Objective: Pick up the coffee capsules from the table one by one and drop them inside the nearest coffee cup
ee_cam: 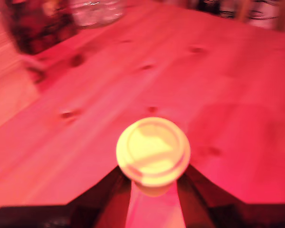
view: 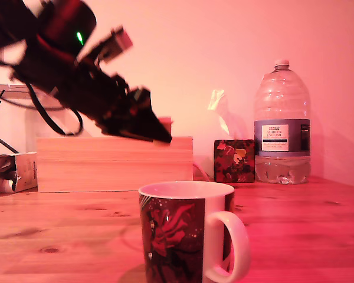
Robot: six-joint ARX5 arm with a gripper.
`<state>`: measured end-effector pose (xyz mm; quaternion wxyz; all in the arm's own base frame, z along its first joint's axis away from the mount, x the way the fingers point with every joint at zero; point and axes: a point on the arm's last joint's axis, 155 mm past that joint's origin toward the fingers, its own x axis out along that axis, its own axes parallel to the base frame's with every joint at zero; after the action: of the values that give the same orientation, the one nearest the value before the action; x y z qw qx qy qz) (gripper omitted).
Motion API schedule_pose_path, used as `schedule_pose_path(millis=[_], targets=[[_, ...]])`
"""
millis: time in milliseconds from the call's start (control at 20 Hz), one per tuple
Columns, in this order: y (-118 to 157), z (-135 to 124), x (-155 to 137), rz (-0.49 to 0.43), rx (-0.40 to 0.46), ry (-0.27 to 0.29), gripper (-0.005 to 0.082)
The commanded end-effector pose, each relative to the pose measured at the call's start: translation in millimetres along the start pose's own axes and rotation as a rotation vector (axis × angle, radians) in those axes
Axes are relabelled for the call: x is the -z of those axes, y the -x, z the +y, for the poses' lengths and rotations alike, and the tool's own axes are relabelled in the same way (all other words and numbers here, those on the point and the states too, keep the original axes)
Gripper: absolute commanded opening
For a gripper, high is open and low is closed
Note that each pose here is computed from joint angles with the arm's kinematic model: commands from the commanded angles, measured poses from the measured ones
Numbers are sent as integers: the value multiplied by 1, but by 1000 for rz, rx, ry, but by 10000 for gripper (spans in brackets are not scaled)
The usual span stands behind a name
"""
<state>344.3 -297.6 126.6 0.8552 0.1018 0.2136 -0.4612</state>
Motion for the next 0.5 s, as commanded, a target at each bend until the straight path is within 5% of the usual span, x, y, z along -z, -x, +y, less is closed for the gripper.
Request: schedule_pose_path(millis=[0,450], targets=[[8,-12,7,18,22,-7,125],[39,-69,-2,62,129,-39,125]])
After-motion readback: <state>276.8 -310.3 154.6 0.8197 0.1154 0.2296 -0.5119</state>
